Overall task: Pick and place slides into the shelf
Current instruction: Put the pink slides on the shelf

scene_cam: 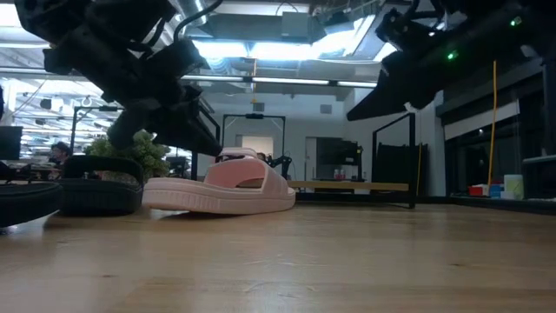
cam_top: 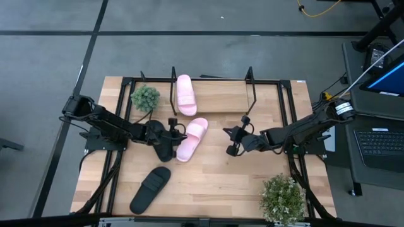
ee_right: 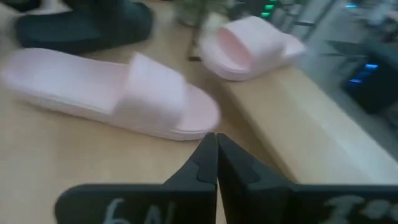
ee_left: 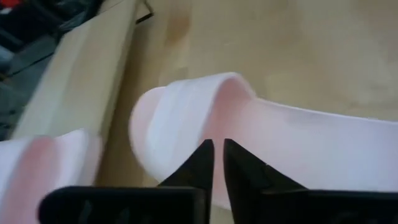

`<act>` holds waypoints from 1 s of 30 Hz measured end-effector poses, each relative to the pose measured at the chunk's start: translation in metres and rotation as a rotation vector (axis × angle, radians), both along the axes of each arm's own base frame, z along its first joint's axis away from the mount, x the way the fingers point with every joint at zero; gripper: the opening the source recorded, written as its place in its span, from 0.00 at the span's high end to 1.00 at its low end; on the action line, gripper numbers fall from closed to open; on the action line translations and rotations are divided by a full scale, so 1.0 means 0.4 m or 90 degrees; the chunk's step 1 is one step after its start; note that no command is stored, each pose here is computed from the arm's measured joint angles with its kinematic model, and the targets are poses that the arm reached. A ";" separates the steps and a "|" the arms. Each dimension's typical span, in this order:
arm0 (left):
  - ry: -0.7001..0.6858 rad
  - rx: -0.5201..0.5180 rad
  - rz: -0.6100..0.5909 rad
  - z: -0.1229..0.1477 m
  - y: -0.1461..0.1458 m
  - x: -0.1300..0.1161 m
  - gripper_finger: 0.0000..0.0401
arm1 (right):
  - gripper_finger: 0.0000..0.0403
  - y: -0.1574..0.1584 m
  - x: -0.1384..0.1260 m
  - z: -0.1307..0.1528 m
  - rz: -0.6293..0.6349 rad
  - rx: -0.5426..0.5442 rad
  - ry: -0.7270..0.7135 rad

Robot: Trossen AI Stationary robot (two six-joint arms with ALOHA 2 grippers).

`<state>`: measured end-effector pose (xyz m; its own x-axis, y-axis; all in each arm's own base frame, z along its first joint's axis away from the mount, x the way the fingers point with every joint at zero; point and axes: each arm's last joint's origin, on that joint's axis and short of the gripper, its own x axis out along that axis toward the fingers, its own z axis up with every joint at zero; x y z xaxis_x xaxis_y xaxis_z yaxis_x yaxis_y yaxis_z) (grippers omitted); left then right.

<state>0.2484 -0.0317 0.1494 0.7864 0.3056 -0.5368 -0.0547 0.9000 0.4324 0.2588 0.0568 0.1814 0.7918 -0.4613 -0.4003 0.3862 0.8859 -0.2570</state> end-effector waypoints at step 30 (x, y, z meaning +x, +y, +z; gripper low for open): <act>0.008 0.034 0.011 0.001 0.019 0.002 0.69 | 1.00 -0.024 -0.116 -0.052 0.254 0.121 -0.221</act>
